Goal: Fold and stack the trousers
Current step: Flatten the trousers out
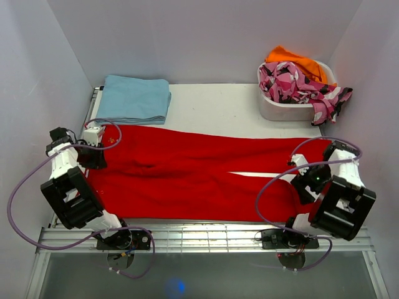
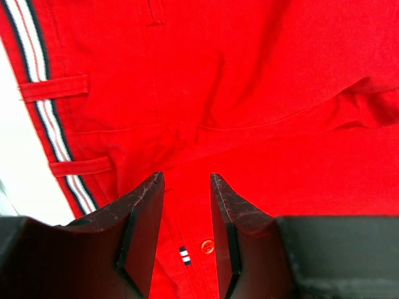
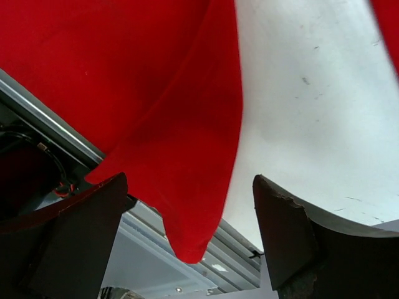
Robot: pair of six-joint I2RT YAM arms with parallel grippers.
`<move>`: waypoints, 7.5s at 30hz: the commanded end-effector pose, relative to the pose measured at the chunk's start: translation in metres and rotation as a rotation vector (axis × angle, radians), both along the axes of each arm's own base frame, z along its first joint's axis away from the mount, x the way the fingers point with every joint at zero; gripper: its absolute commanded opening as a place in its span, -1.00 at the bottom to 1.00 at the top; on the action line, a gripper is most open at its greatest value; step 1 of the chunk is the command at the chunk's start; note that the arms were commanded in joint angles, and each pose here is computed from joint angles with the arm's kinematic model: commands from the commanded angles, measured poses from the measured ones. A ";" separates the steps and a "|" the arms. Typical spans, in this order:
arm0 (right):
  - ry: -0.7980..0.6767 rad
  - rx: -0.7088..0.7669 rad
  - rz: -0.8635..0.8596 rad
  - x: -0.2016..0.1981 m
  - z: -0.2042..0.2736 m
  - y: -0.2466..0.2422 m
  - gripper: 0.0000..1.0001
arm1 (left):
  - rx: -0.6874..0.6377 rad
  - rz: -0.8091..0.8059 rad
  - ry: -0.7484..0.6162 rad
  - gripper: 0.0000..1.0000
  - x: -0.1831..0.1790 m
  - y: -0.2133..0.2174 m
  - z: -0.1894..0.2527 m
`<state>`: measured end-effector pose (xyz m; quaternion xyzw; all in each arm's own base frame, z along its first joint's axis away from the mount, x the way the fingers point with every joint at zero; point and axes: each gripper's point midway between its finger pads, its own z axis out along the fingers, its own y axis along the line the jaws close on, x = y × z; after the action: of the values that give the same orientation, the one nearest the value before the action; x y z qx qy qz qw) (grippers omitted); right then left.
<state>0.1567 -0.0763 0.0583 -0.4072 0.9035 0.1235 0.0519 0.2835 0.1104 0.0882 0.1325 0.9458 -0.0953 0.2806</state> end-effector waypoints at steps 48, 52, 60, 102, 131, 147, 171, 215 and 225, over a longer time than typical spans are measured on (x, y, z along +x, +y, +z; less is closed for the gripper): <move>-0.390 -0.691 -0.157 0.133 0.062 -0.130 0.96 | 0.136 0.055 0.312 -0.52 -0.063 0.034 -0.096; -0.388 -0.508 -0.160 0.133 0.072 -0.096 0.94 | 0.129 0.064 0.307 -0.51 -0.067 0.034 -0.090; -0.249 -0.228 -0.123 0.089 0.044 -0.034 0.47 | 0.053 0.130 0.273 -0.51 -0.083 0.025 -0.073; -0.387 -0.017 0.041 0.223 0.053 0.048 0.16 | 0.023 -0.161 0.154 -0.34 0.069 0.023 -0.021; -0.132 -0.027 0.400 0.130 -0.071 0.051 -0.27 | 0.120 -0.715 -0.203 0.18 0.207 0.032 -0.049; -0.417 0.101 0.338 0.230 0.025 0.052 0.35 | 0.099 -0.964 -0.050 -0.15 0.122 0.010 -0.080; -0.165 0.087 0.507 0.216 -0.080 -0.007 -0.21 | 0.265 -0.933 -0.261 0.15 0.171 0.041 -0.022; -0.226 0.010 0.551 0.219 -0.054 -0.013 -0.84 | 0.006 -0.942 -0.142 0.76 0.166 0.012 -0.065; -0.269 -0.022 0.536 0.233 -0.041 -0.017 -0.84 | -0.058 -0.951 0.040 -0.01 0.123 0.010 -0.109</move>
<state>0.3807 -0.0810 0.0178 -0.6408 0.7484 0.1008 0.1384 0.4473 0.1219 0.0192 0.5358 0.7703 -0.2027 0.2801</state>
